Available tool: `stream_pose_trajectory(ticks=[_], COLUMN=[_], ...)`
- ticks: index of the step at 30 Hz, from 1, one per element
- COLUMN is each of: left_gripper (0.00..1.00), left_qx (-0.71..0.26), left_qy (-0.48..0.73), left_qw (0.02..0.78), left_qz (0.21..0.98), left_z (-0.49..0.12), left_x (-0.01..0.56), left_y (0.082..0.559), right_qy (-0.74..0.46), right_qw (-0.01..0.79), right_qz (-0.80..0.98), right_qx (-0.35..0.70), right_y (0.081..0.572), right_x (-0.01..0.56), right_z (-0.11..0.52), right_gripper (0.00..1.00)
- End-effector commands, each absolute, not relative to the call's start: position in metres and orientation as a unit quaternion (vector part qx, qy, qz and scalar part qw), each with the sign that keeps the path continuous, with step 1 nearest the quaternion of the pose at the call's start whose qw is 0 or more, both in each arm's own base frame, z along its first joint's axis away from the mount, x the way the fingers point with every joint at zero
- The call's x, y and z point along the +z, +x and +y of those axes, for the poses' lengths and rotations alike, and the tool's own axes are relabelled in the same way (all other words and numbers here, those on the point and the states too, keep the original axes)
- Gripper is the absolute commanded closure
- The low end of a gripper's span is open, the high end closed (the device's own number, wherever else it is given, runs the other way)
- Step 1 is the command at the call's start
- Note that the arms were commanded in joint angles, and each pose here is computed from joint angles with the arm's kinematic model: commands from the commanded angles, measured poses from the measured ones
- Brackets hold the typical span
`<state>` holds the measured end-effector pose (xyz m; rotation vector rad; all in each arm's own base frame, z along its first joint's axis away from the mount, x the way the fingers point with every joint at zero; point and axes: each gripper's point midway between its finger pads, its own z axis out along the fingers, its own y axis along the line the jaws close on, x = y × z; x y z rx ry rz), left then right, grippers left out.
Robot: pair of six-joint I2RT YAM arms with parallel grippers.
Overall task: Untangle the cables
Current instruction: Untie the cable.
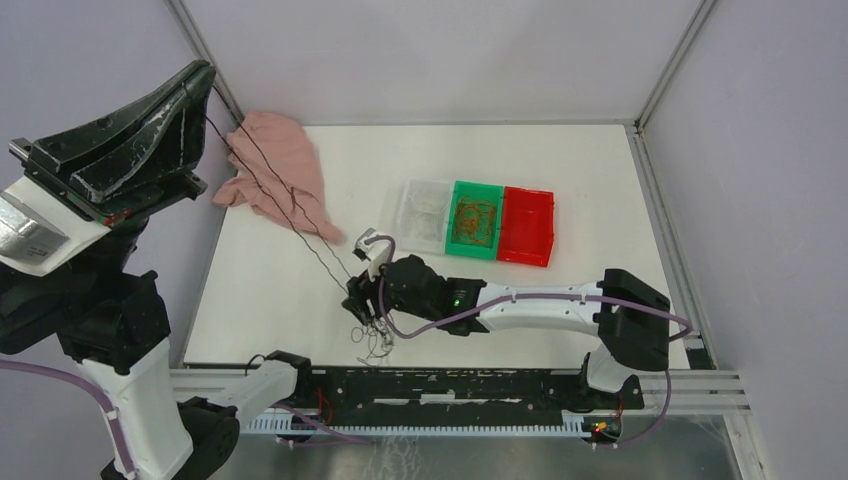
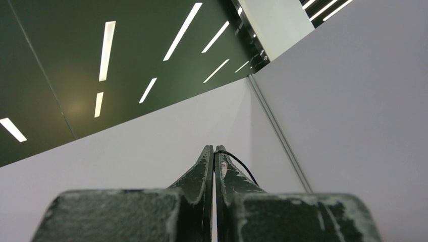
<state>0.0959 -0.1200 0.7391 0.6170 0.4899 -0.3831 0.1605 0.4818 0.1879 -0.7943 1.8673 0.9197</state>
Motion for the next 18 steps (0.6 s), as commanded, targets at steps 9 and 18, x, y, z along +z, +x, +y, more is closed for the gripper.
stream_pose_trajectory(ticks=[9,18], left_gripper=[0.97,0.97], left_qx=[0.006,0.007], left_qy=[0.174,0.195], left_qw=[0.977,0.971], left_qz=[0.122,0.138], left_z=[-0.056,-0.064], left_x=[0.813,0.81], left_y=[0.076,0.092], right_qy=[-0.256,-0.218], right_qw=[0.457,0.469], right_qz=[0.789,0.799], right_qx=[0.32,0.307], right_y=[0.189,0.199], right_x=[0.126,0.109], right_z=[0.421,0.388], right_gripper=[0.33,0.36])
